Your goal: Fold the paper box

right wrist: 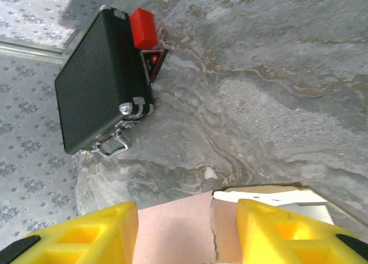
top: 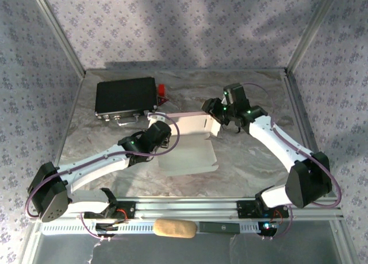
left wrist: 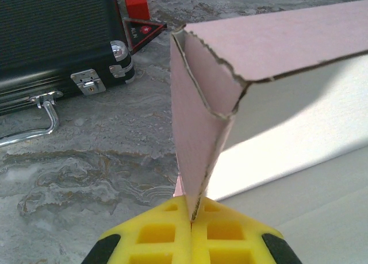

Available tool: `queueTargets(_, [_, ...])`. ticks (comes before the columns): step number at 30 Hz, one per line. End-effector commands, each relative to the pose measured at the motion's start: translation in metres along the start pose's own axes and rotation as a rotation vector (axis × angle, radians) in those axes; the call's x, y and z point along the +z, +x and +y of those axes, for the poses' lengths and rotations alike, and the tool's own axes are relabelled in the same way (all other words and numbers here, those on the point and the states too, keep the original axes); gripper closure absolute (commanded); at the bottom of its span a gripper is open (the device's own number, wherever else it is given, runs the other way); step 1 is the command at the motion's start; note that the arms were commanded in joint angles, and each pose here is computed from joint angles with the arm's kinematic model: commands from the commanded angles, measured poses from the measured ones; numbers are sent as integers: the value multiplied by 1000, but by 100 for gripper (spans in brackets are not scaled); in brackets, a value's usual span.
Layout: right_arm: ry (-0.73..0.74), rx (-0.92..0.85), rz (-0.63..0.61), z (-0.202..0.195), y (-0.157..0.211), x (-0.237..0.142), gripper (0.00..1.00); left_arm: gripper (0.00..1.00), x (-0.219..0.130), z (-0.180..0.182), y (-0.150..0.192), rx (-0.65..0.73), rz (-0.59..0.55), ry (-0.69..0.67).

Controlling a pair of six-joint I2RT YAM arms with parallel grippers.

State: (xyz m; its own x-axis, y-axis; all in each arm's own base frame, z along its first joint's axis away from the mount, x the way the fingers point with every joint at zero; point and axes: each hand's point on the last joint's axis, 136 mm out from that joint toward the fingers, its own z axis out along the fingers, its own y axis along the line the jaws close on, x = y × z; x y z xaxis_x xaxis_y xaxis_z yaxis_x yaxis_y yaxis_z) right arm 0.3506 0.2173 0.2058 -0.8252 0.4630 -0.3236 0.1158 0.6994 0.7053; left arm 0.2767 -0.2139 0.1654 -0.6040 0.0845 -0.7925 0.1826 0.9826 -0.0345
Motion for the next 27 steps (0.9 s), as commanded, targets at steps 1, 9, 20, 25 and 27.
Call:
queueTargets(1, [-34,14,23,4,9,3,50,100,-9,-9,-21,-13,-51,32])
queueTargets(9, [-71,43,22,13,12,5,64,100,-9,-10,-18,-9,-48,35])
queueTargets(20, [-104,86,-17,18,7,-4,80,100,-11,-10,-17,-8,-49,32])
queueTargets(25, [-129,11,-103,17,6,-37,48,100,-13,-7,-17,-7,-51,27])
queueTargets(27, [-129,-30,-177,4,9,-60,38,100,-14,-7,-18,-7,-54,28])
